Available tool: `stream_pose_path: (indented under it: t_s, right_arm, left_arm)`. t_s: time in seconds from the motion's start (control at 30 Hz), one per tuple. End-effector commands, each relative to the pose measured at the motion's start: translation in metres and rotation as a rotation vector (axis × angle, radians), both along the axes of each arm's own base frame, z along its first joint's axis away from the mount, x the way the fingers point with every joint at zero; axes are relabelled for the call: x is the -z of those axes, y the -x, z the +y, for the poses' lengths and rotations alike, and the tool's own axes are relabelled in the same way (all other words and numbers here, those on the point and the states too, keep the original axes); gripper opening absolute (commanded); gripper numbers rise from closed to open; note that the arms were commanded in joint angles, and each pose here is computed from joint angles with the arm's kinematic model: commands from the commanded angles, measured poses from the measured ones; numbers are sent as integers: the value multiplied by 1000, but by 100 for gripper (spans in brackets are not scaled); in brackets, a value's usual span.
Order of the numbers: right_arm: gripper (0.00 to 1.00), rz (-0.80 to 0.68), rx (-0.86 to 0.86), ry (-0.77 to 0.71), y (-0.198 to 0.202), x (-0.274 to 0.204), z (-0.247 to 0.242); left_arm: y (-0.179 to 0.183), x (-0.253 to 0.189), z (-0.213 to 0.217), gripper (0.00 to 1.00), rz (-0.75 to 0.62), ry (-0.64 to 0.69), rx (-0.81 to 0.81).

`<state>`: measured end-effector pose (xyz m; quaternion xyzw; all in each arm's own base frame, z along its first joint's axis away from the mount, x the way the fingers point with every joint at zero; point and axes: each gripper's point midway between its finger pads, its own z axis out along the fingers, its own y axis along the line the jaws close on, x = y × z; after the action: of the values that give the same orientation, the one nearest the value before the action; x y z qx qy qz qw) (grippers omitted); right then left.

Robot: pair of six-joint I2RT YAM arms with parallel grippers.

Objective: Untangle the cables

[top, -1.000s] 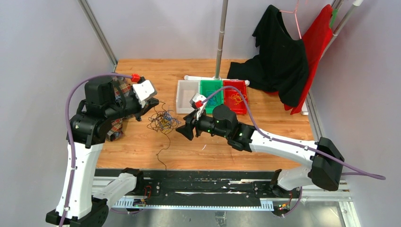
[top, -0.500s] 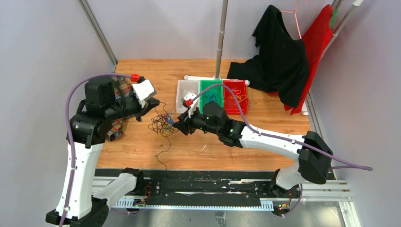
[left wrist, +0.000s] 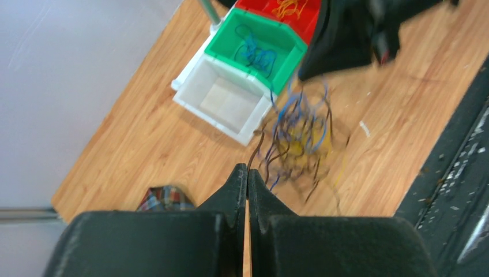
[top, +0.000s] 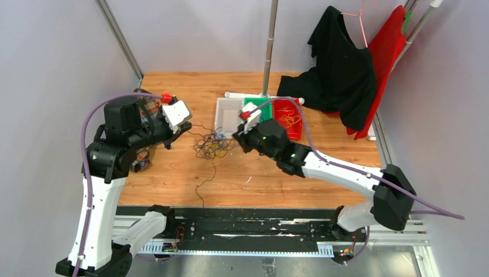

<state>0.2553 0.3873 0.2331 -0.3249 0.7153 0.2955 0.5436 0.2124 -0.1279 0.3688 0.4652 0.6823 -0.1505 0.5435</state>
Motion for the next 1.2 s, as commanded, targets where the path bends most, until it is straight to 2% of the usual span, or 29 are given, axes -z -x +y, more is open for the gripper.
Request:
stream_pose_path:
  t_s: [0.0,0.13,0.3,0.5,0.67,0.9,1.17]
  right_arm:
    - [1,3,279,-47,-46,-13,-80]
    - [1,-5,476,-73,-65,-18,-148]
    - [1,-32,682,-117,-74,-36,-220]
    - [1,-101,817,-190,-71,-75,-274]
    - [1,-161,876,-228,-66,-108,-295]
    - [1,-274,1027,-236,-58,-170,-348]
    - [1,-292,1337,-274,-42,-201,-437]
  left_arm:
    - [-12,21,21,0,-54,-137,-68]
    - [-22,57,46,0,-53,-299,-125]
    - [-26,132,89,0,17,-604,-162]
    - [-17,212,138,0,70,-940,-165]
    - [-13,248,153,0,62,-1053,-158]
    - [3,296,188,0,115,-1304,-125]
    - [10,317,209,1,110,-1472,-107]
